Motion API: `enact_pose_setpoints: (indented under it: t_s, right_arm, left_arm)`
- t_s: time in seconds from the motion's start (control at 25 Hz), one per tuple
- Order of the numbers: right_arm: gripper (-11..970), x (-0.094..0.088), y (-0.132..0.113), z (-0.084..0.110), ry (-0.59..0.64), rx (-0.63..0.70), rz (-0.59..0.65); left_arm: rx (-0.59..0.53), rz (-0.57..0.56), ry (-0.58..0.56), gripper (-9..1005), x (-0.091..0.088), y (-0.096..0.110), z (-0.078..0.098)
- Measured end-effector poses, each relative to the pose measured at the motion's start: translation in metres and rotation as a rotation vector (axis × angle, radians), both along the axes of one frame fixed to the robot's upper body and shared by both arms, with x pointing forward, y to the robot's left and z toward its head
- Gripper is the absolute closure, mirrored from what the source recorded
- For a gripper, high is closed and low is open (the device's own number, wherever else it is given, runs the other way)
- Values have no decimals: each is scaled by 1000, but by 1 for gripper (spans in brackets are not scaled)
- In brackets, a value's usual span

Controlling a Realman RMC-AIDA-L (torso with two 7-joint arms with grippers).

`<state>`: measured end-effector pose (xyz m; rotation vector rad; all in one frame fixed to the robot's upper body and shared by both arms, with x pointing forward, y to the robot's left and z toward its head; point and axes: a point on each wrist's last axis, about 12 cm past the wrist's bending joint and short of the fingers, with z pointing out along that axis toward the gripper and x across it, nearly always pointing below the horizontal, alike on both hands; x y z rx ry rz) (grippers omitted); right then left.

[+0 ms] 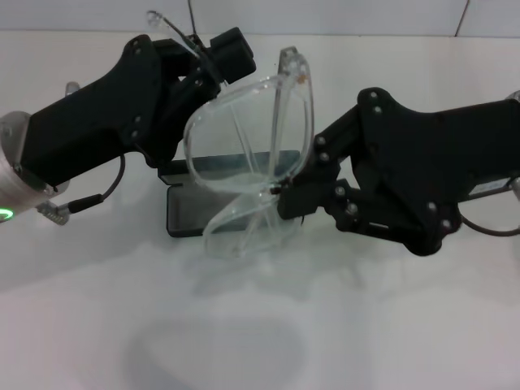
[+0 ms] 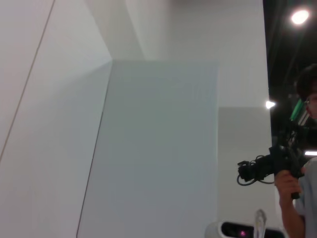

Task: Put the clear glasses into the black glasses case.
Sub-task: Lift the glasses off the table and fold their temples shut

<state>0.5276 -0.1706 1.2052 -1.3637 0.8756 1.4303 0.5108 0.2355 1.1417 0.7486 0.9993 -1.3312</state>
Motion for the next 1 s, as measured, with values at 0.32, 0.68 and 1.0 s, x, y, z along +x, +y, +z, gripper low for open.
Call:
enact_pose_setpoints:
  t_s: [0.32, 0.68, 1.0]
  right_arm:
    - [899, 4, 1, -2, 20, -9, -34]
    - [899, 8, 1, -3, 38, -16, -54]
    - [899, 11, 2, -3, 52, -24, -75]
  left_arm:
    - [-4, -27, 1, 921, -2, -5, 0]
    - [-8, -39, -8, 921, -3, -5, 1]
    - [-8, -39, -18, 920, -2, -5, 3]
